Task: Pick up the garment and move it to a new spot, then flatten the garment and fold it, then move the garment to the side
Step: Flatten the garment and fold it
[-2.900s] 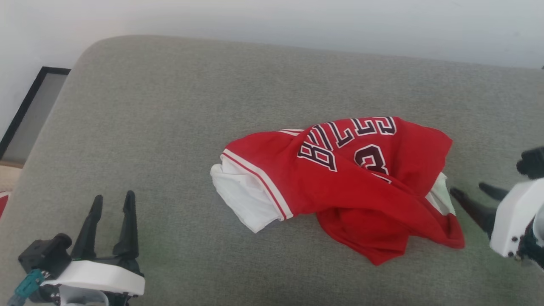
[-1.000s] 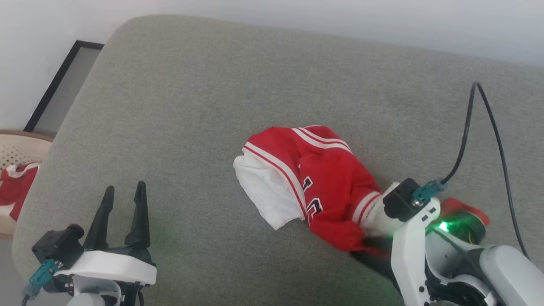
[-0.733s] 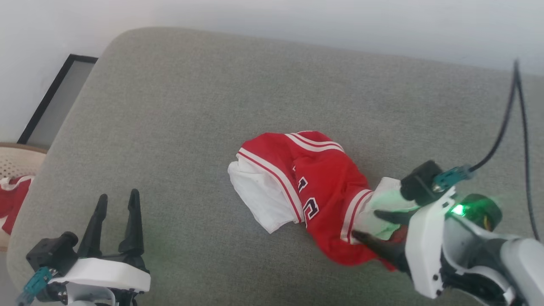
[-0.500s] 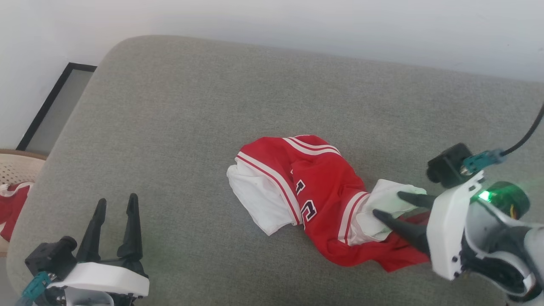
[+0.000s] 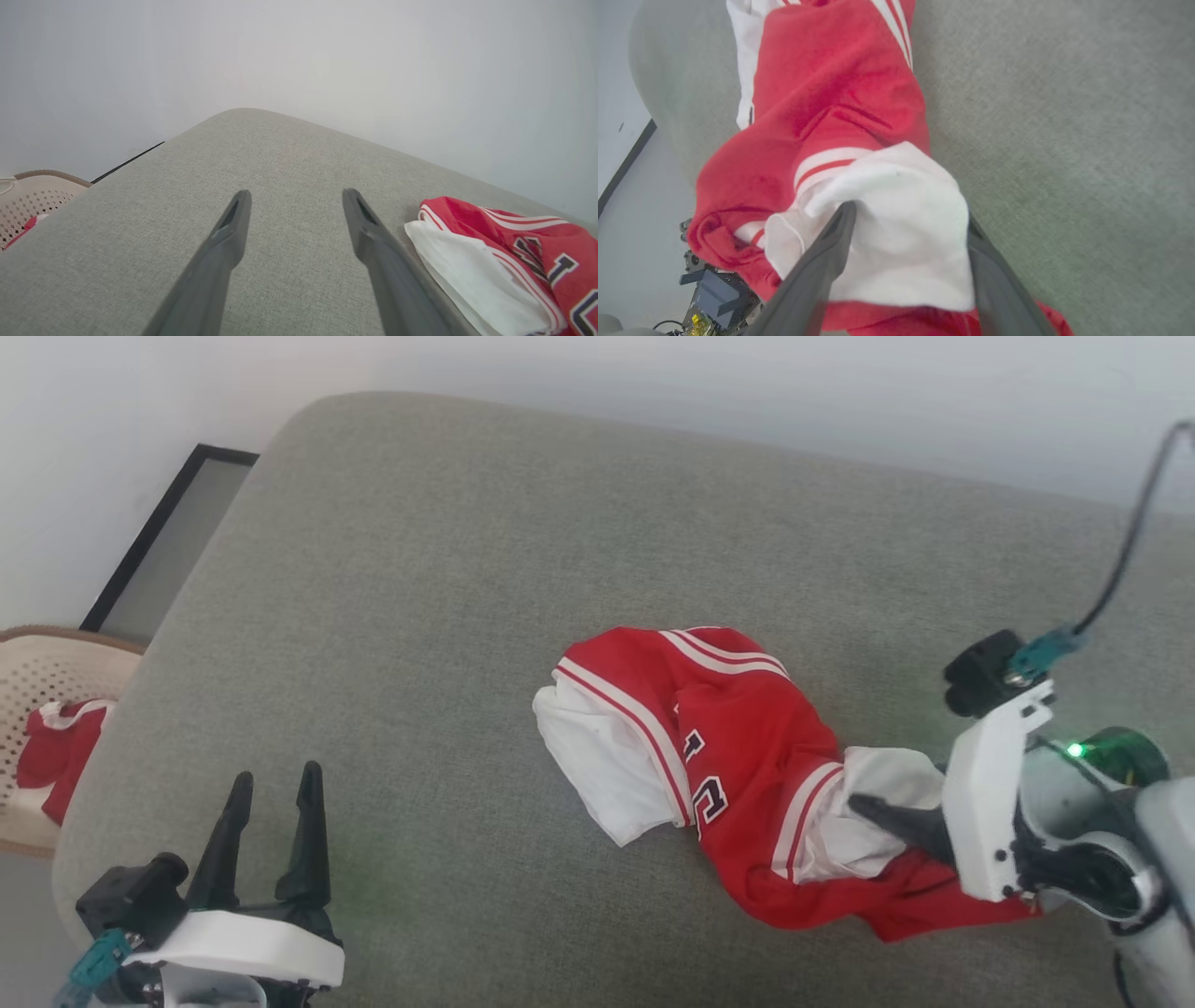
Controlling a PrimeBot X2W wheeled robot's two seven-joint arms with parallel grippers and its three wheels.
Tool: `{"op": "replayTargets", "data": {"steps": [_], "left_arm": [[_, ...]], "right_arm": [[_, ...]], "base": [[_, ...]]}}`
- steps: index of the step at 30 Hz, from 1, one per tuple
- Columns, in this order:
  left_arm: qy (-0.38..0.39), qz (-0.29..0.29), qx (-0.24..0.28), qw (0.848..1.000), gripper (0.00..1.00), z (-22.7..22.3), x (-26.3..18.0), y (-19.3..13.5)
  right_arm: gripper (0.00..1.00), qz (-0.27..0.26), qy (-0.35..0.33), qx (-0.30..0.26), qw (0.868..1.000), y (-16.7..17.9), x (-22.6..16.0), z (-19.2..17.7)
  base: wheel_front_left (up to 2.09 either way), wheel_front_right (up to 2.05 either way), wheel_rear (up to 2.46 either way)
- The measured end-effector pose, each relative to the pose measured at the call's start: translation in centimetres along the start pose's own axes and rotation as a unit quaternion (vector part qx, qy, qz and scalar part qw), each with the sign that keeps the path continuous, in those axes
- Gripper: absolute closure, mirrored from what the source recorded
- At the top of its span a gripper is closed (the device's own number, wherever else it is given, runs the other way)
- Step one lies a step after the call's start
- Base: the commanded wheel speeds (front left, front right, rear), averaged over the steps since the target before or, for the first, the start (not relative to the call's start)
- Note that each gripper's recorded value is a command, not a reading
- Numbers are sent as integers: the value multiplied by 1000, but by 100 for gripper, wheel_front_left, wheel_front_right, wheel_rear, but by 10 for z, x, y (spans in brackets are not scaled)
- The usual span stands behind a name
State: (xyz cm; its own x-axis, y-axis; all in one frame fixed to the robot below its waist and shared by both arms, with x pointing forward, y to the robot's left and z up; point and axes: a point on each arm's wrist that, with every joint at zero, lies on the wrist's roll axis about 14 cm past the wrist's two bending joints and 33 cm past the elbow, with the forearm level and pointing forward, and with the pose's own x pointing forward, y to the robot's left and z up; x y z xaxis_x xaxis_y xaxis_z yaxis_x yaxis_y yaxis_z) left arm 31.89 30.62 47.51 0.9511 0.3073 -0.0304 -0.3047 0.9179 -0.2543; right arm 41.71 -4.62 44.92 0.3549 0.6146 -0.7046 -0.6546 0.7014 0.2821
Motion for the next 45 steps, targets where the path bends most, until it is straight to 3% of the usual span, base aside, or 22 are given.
{"op": "replayTargets", "data": {"steps": [2,3,4,12,24,32,39,41,42,43,45], "left_arm": [[0,3,0,1000,0,0,0,1],[1,5,0,1000,0,0,0,2],[2,7,0,1000,0,-1,-1,3],[-2,13,-1,1000,0,1,-1,7],[2,-8,-2,1000,0,-3,9,-7],[13,-14,4,1000,0,-9,16,-12],[24,-12,9,1000,0,-16,18,-11],[26,-15,11,999,0,-17,21,-13],[25,-17,12,999,0,-16,22,-14],[24,-19,12,999,0,-16,24,-15],[25,-24,17,999,0,-15,27,-16]], "right_arm": [[1,7,20,-1,1000,2,9,-6],[68,12,29,-2,1000,4,13,-9],[100,19,31,-3,999,7,15,-9],[100,9,-40,-16,999,-7,0,33],[100,-134,-112,31,984,-111,-57,52],[100,-224,-72,66,970,-181,-61,29],[98,-247,-28,99,964,-204,-38,-2],[56,-246,-22,108,963,-205,-33,-7],[8,-246,-23,113,962,-206,-32,-7],[0,-246,-24,115,962,-206,-31,-7],[0,-247,-27,118,961,-207,-34,-4]], "base": [[0,0,0],[0,0,0],[0,0,0],[0,0,0],[0,0,0],[0,0,0],[0,0,0],[0,0,0],[0,0,0],[0,0,0],[0,0,0]]}}
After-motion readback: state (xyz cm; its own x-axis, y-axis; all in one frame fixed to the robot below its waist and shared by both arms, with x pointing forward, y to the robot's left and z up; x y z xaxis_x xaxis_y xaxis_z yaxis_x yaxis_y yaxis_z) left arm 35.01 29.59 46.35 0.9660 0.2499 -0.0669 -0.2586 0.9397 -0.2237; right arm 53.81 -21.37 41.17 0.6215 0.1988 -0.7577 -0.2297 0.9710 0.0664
